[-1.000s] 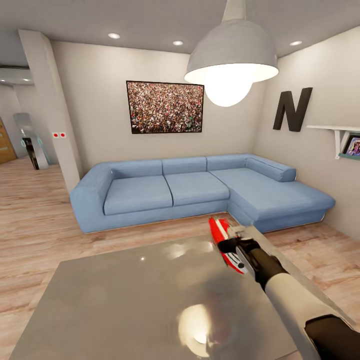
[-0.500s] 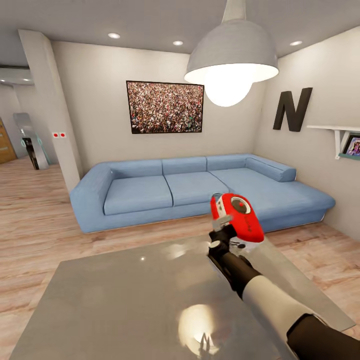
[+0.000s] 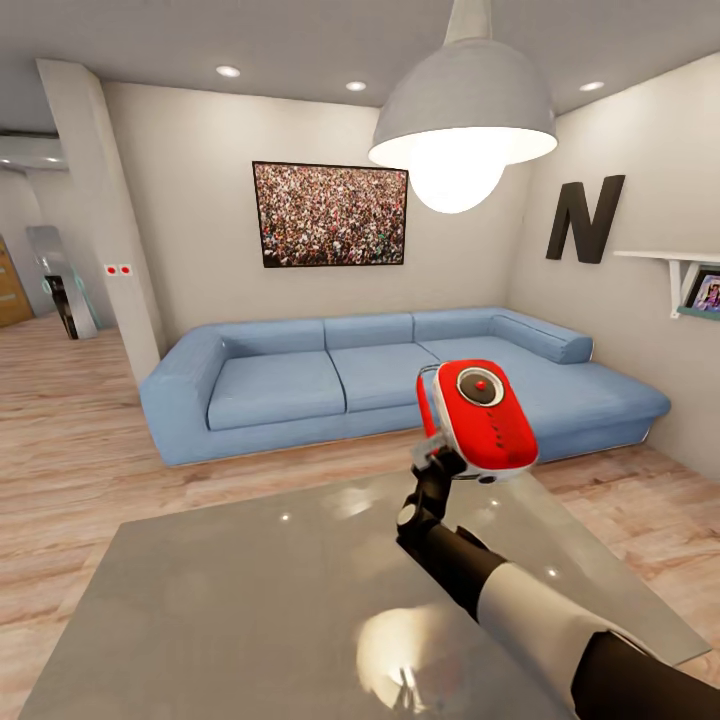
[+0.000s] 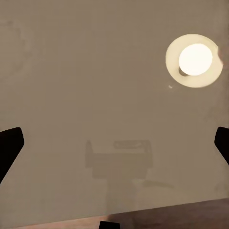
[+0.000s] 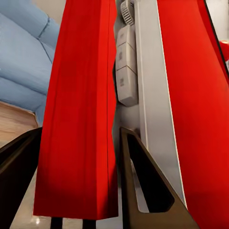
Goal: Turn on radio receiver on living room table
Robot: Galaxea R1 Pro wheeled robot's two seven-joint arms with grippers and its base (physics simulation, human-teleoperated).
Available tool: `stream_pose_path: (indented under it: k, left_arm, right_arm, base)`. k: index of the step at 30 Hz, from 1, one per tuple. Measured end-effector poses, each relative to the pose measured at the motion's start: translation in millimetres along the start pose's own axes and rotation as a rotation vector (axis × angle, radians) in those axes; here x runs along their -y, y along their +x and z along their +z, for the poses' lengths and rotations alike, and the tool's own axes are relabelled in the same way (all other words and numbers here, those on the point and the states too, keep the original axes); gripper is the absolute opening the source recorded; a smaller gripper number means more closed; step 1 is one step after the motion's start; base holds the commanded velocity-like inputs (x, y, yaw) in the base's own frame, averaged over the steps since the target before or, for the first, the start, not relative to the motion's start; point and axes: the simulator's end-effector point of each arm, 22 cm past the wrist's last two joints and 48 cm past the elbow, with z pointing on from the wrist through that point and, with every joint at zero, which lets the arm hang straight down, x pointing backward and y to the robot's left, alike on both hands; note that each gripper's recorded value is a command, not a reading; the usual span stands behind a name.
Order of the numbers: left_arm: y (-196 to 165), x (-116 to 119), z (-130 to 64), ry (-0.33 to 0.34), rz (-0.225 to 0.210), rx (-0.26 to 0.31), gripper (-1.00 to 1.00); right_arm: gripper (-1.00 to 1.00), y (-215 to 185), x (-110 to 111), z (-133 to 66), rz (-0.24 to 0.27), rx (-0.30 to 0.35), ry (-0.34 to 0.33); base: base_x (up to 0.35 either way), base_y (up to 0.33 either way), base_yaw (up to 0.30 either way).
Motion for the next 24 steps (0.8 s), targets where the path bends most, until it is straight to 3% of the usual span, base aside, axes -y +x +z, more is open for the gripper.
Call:
stream_pose_path:
  k: [6,24]
  left_arm:
    - [0.0,0.0,0.0,0.000,0.000,0.000,1.00]
    - [0.1,0.0,0.0,0.000,0.000,0.000,1.00]
  right_arm:
    - [-1.00,-4.1,-7.7,-5.9,-0.031,0.032,-0.013]
    - [-1.00,-5.2,-6.8,-6.9,-0.046,0.042,-0.005]
  base:
    - [0.000,0.000,0.000]
    - [0.000,0.000,0.000]
